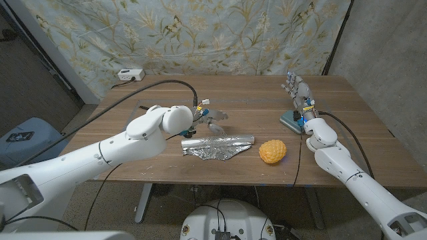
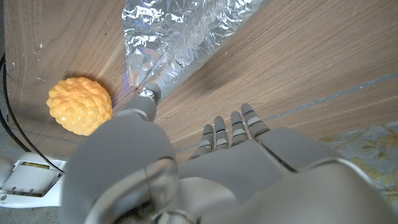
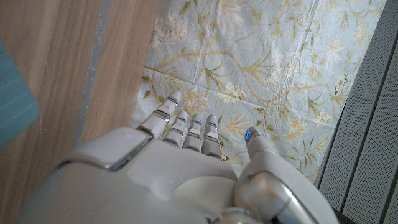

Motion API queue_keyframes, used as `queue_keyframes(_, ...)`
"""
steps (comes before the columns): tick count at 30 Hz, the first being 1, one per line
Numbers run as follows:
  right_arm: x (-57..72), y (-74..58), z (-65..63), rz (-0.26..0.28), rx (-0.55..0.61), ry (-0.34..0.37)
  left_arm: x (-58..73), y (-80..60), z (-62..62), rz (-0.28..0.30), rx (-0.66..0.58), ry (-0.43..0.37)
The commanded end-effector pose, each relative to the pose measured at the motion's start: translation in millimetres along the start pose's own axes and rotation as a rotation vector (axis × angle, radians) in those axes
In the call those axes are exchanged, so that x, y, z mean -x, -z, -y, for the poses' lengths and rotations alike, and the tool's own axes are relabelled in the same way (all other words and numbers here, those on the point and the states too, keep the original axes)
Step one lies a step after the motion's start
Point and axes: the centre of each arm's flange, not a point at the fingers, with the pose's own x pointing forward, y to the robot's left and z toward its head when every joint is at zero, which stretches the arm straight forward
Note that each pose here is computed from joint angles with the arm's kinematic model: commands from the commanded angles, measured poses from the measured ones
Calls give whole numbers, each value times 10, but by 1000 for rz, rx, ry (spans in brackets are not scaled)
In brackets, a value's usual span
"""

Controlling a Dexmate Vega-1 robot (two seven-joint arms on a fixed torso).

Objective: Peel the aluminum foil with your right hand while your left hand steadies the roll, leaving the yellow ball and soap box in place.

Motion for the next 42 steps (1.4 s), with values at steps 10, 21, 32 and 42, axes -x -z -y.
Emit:
queue_keyframes(10,-3,44,139,3,-23,37,-60,-113,133,-76,-59,-47)
queue_keyframes(21,-21,81,204,4,-41,51,-19,-125,251,-182,-48,-137)
queue_keyframes(32,-42,83,201,6,-44,49,-29,-129,339,-190,-42,-134)
queue_keyframes(42,-1,115,234,-4,-51,60,-71,-184,366,-162,-25,-74)
